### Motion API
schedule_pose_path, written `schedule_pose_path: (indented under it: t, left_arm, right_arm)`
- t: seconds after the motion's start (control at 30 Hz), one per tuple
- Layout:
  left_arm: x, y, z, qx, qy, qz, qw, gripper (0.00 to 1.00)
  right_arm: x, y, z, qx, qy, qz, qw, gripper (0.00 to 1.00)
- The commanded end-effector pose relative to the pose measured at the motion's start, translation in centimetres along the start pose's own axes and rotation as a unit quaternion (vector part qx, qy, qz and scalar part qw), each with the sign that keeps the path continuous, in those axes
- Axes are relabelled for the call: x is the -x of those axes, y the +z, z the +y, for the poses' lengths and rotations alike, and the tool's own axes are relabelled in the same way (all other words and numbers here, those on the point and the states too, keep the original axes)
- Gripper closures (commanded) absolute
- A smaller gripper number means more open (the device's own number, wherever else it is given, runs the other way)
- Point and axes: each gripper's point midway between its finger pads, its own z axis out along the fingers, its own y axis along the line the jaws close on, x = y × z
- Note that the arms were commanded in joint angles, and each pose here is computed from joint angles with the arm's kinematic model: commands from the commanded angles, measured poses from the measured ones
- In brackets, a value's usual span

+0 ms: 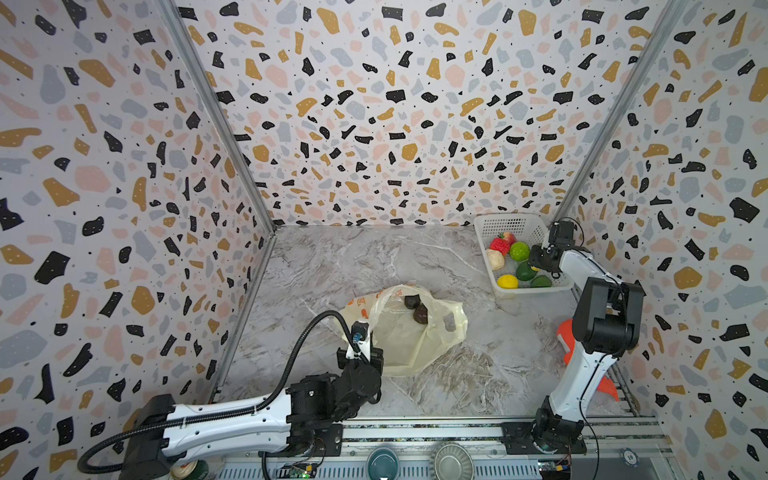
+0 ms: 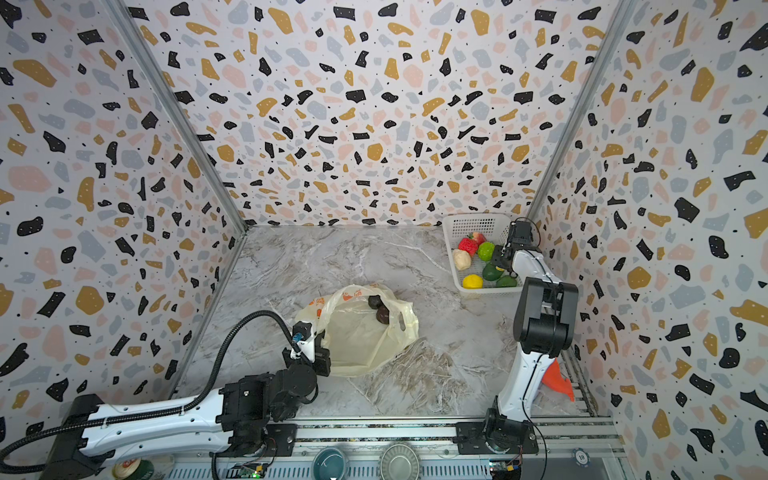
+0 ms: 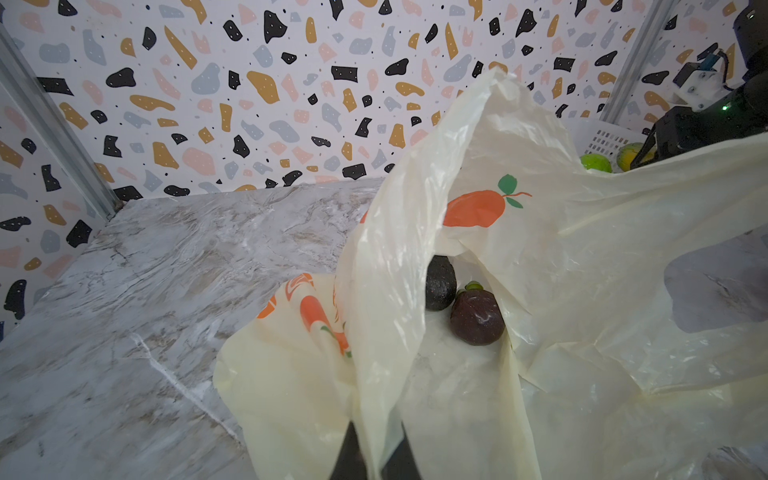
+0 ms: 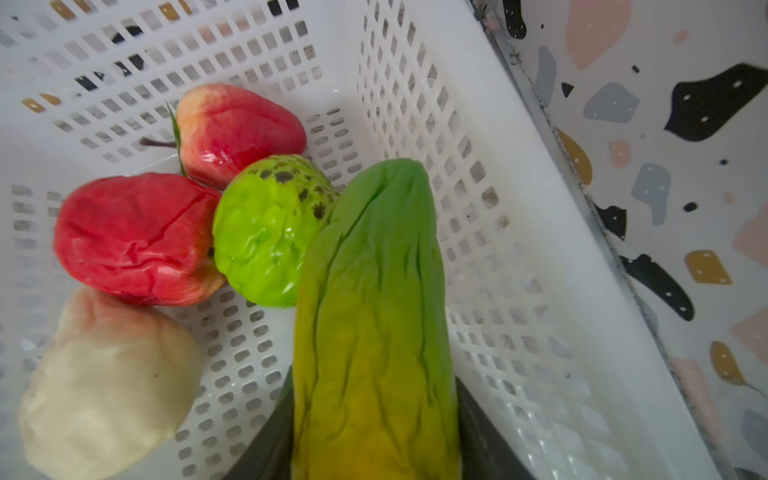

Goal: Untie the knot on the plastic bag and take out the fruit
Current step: 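Lower the papaya into the white basket and open the right gripper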

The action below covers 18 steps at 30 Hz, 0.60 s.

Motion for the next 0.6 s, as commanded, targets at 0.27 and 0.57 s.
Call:
schedule_pose_path:
  t: [0.27, 0.57]
  left_arm:
    - [0.5, -0.1, 0.0, 0.000, -0.018, -0.012, 1.000, 1.00]
    - [0.6, 0.0, -0.3, -0.004, -0.018, -0.012, 1.000, 1.00]
  right_arm:
    - [2.4, -4.7, -1.0, -0.025, -0.002, -0.037, 0.999, 0.17]
    - [4.0, -9.0, -0.6, -0.013, 0.007, -0.068, 0.998, 0.11]
